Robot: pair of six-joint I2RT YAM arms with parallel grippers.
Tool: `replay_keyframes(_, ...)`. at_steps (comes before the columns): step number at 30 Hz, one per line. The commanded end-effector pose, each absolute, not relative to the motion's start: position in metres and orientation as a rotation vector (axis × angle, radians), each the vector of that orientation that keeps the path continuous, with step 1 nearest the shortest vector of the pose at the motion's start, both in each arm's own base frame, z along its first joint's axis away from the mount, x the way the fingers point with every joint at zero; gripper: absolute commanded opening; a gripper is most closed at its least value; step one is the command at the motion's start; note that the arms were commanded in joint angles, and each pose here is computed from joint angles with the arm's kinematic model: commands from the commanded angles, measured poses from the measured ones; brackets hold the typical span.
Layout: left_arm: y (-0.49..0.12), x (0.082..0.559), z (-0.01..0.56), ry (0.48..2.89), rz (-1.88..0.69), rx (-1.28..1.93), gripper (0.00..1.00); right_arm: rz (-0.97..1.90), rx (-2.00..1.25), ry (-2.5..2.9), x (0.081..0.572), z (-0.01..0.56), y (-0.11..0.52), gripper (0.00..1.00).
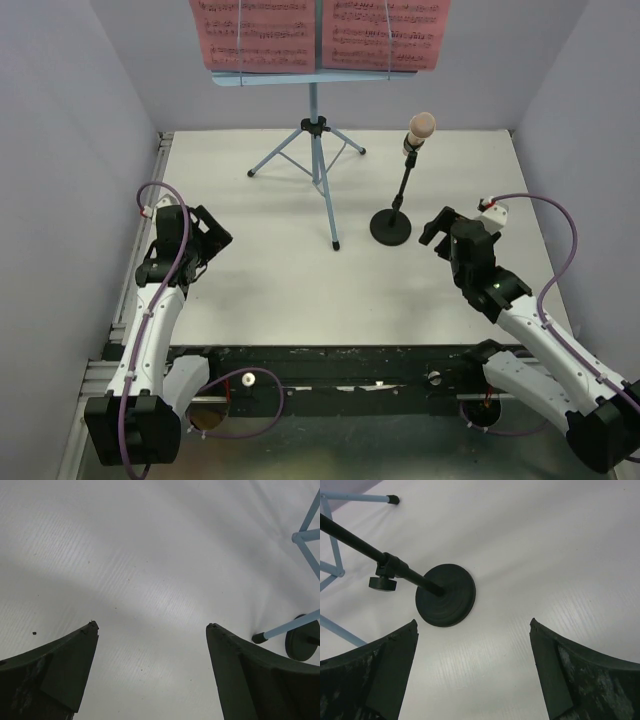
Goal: Pack up the instrument practice props
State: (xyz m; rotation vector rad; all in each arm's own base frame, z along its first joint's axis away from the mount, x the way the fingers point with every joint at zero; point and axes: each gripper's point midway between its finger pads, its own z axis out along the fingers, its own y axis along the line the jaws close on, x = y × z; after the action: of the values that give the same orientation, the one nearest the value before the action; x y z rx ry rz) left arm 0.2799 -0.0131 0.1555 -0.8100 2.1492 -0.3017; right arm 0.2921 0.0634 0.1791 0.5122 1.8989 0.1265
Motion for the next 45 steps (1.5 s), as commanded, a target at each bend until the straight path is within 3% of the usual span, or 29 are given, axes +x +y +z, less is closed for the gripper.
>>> replay_keyframes(1,-0.019,0.275,0.153,2.164,-0.335,-0.791,0.99,0.176,0.453,1.905,0.290,0.184,0.073,1.00)
replay_keyframes(14,-0.037,0.272,0.167,2.105,-0.434,-0.630,0.98,0.196,0.470,1.895,0.289,0.177,0.073,1.00)
replay_keyframes(25,-0.036,0.291,0.209,1.999,-0.369,-0.540,0.98,0.176,0.281,1.751,0.326,0.222,0.088,1.00)
replay_keyframes(31,-0.045,0.296,0.222,1.979,-0.373,-0.455,0.98,0.324,0.074,1.715,0.321,0.223,0.126,0.91)
replay_keyframes(38,-0.075,0.291,0.232,1.849,-0.559,-0.332,0.97,0.280,-0.057,1.674,0.309,0.239,0.143,0.89)
replay_keyframes(45,-0.098,0.286,0.260,1.627,-0.684,-0.233,0.96,0.185,0.037,1.697,0.333,0.232,0.139,0.86)
